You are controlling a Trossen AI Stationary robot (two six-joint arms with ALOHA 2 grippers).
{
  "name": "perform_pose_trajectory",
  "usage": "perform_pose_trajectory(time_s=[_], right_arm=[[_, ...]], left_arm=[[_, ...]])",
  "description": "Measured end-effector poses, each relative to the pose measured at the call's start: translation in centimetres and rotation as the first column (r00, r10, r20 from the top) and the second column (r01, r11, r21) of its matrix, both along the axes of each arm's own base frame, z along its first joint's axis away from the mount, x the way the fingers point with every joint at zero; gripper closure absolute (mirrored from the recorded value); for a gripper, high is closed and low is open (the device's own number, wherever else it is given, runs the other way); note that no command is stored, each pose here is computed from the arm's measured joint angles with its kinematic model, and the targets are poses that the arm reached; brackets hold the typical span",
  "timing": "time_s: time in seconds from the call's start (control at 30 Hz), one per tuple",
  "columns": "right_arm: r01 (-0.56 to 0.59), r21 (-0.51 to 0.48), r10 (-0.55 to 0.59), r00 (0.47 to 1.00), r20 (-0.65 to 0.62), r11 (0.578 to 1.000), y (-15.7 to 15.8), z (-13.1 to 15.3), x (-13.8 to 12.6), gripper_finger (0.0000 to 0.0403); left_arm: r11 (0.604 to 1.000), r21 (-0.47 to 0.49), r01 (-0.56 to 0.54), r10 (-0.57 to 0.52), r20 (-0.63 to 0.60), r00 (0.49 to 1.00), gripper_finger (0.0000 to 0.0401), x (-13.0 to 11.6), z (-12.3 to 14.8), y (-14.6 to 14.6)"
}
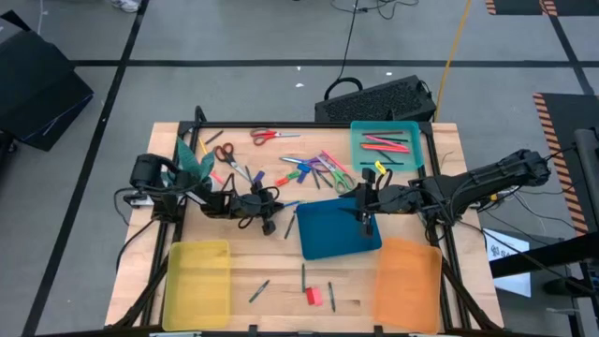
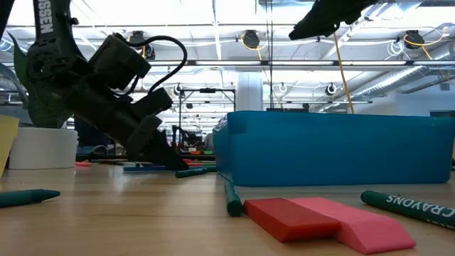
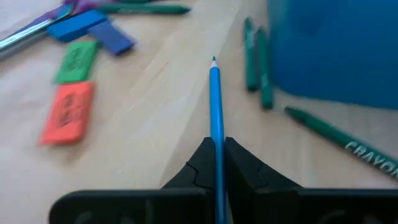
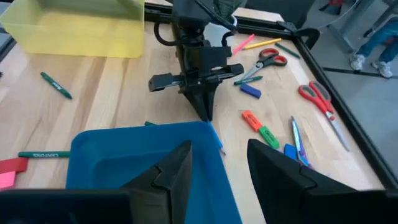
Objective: Sort crayons/erasers/pens/pencils in bins
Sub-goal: Put the blue pencil into the blue bin
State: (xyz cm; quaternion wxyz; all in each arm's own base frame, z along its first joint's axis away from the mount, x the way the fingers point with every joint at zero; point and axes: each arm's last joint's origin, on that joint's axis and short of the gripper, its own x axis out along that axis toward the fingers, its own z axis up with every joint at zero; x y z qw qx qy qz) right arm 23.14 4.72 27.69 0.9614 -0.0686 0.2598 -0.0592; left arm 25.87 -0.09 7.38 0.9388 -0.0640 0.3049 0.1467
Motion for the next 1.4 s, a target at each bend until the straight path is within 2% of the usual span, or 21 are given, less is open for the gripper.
perform_pose_trajectory(time_s=[0.17, 0.37, 0.43, 0.53, 0.63, 0.7, 0.83, 0.9, 1.0, 1.07, 1.1, 1.27, 1.4], right_arm=[[-0.014, -0.023, 0.014, 1.000, 0.003, 1.000, 0.0, 0.2, -0.1, 0.0257], [-0.074, -0.109, 0.073, 0.997, -0.017, 0.991, 0.3, 0.2, -0.3, 0.0257], [-0.096, -0.153, 0.093, 0.995, -0.025, 0.984, 0.5, 0.2, -0.4, 0.0257], [-0.046, -0.265, 0.041, 0.999, -0.025, 0.963, 0.7, 0.0, 0.0, 0.0256], [0.013, -0.351, -0.013, 1.000, 0.000, 0.936, 1.0, -0.4, 1.1, 0.0249], [-0.003, -0.395, 0.000, 1.000, -0.009, 0.919, 1.3, -0.8, 2.1, 0.0241], [-0.081, -0.526, 0.034, 0.995, -0.098, 0.847, 2.0, -1.5, 4.7, 0.0220], [-0.096, -0.621, 0.007, 0.989, -0.145, 0.777, 2.3, -1.8, 5.9, 0.0208], [-0.153, -0.746, -0.038, 0.972, -0.233, 0.648, 2.7, -2.5, 7.1, 0.0196], [-0.185, -0.777, -0.043, 0.964, -0.263, 0.602, 2.8, -2.9, 7.5, 0.0193], [-0.191, -0.783, -0.040, 0.963, -0.265, 0.592, 2.9, -3.1, 7.7, 0.0193], [-0.173, -0.784, -0.039, 0.969, -0.243, 0.596, 3.0, -3.3, 8.1, 0.0204], [-0.125, -0.751, -0.050, 0.977, -0.206, 0.648, 3.0, -3.0, 7.4, 0.0208]], left_arm=[[1.000, 0.000, -0.032, 0.032, 0.011, 0.999, 0.0389, -0.5, 1.9, 0.4], [0.998, -0.022, -0.059, 0.061, 0.074, 0.995, 0.0389, -0.8, 4.5, 0.5], [0.997, -0.044, -0.068, 0.073, 0.118, 0.990, 0.0389, -0.8, 5.4, 0.4], [0.994, -0.078, -0.078, 0.090, 0.159, 0.983, 0.0389, -0.4, 6.8, 0.4], [0.992, -0.103, -0.077, 0.096, 0.199, 0.975, 0.0389, 0.8, 8.5, 0.4], [0.990, -0.124, -0.070, 0.096, 0.217, 0.971, 0.0389, 1.9, 9.9, 0.3], [0.986, -0.155, -0.064, 0.098, 0.222, 0.970, 0.0390, 4.1, 13.1, 0.1], [0.983, -0.175, -0.056, 0.094, 0.219, 0.971, 0.0393, 4.8, 14.4, -0.1], [0.976, -0.216, -0.042, 0.098, 0.258, 0.961, 0.0398, 5.5, 16.2, -0.4], [0.968, -0.250, -0.026, 0.096, 0.274, 0.957, 0.0398, 5.8, 16.8, -0.8], [0.964, -0.264, -0.022, 0.098, 0.280, 0.955, 0.0398, 5.8, 17.0, -0.9], [0.955, -0.295, -0.007, 0.096, 0.287, 0.953, 0.0398, 5.9, 17.4, -1.6], [0.957, -0.289, -0.005, 0.087, 0.270, 0.959, 0.0399, 5.8, 17.2, -2.1]])
